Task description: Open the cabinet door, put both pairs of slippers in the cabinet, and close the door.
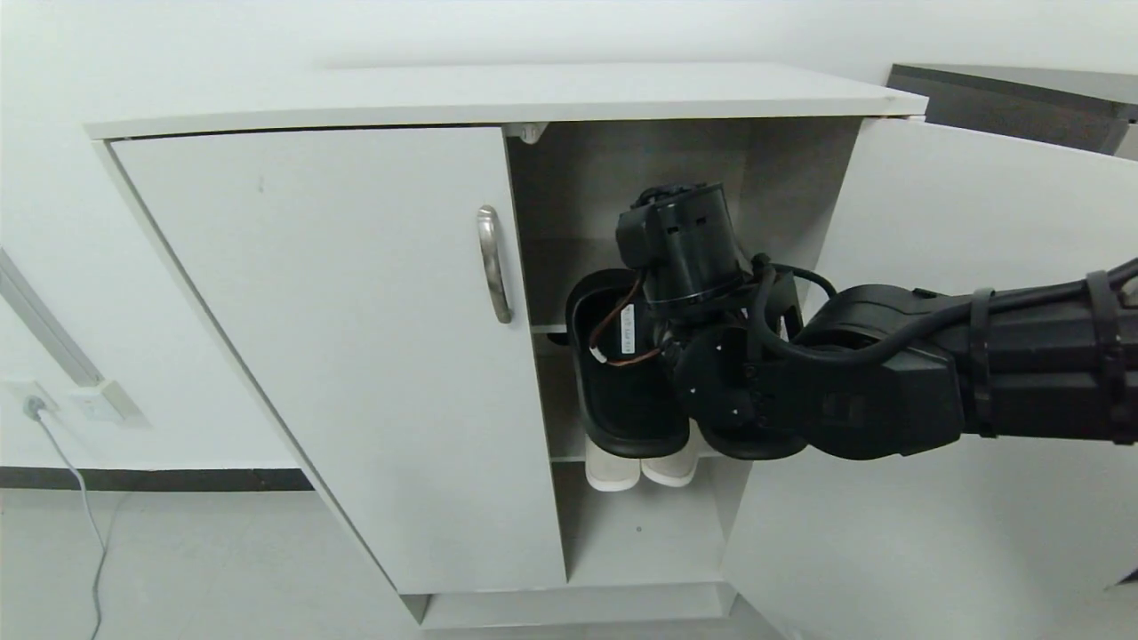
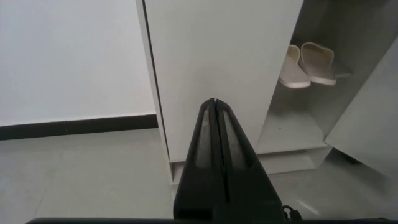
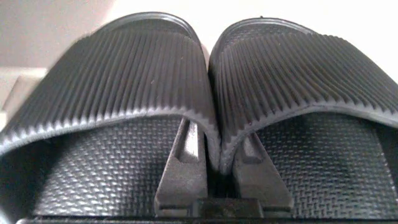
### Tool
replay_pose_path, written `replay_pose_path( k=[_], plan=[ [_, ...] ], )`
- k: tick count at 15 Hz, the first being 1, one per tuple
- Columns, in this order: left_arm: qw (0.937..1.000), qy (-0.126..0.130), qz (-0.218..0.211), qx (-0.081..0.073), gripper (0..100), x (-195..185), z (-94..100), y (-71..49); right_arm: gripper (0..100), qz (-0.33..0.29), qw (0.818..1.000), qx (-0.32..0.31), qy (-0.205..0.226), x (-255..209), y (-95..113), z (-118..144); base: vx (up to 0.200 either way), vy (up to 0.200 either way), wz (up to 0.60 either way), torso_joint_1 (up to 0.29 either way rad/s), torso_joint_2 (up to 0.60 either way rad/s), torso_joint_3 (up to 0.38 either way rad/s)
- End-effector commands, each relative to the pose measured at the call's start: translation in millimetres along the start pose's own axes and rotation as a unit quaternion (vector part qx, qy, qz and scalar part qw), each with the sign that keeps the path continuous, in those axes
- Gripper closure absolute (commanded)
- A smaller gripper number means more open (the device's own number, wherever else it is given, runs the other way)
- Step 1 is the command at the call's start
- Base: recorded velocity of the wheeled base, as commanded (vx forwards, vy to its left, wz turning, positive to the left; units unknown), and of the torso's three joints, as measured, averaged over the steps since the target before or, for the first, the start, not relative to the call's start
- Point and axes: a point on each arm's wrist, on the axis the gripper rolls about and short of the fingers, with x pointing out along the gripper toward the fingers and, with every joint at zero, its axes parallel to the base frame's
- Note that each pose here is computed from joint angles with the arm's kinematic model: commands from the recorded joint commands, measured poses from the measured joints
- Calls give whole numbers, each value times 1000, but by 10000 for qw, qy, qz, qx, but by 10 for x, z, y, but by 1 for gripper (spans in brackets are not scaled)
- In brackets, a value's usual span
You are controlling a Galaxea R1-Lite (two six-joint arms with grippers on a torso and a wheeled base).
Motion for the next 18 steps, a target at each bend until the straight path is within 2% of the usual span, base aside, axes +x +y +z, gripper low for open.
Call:
replay_pose_path(
  k=[1,3,7,11,15,18],
  plan=[
    [10000,1,-6,0,100,0,-1,0,100,-9,10000,-1,4,6,-3,-3,200,0,0,7,7,7],
    [10000,2,2,7,100,0,-1,0,100,-56,10000,-10,13,43,-21,-9,200,0,0,0,0,0],
    [10000,1,-6,0,100,0,-1,0,100,-124,9999,-30,43,135,-10,-60,0,0,0,0,0,0],
    [10000,2,2,0,100,0,-1,0,100,-117,9998,-98,-125,338,29,-119,0,0,0,0,0,0],
    [10000,2,2,-8,100,0,-1,0,100,-191,9990,-12,-406,651,112,-41,0,0,0,0,0,0],
    [10000,2,63,-8,100,0,-1,3,100,-302,9986,-16,-431,745,54,54,0,0,0,0,0,0]
  ],
)
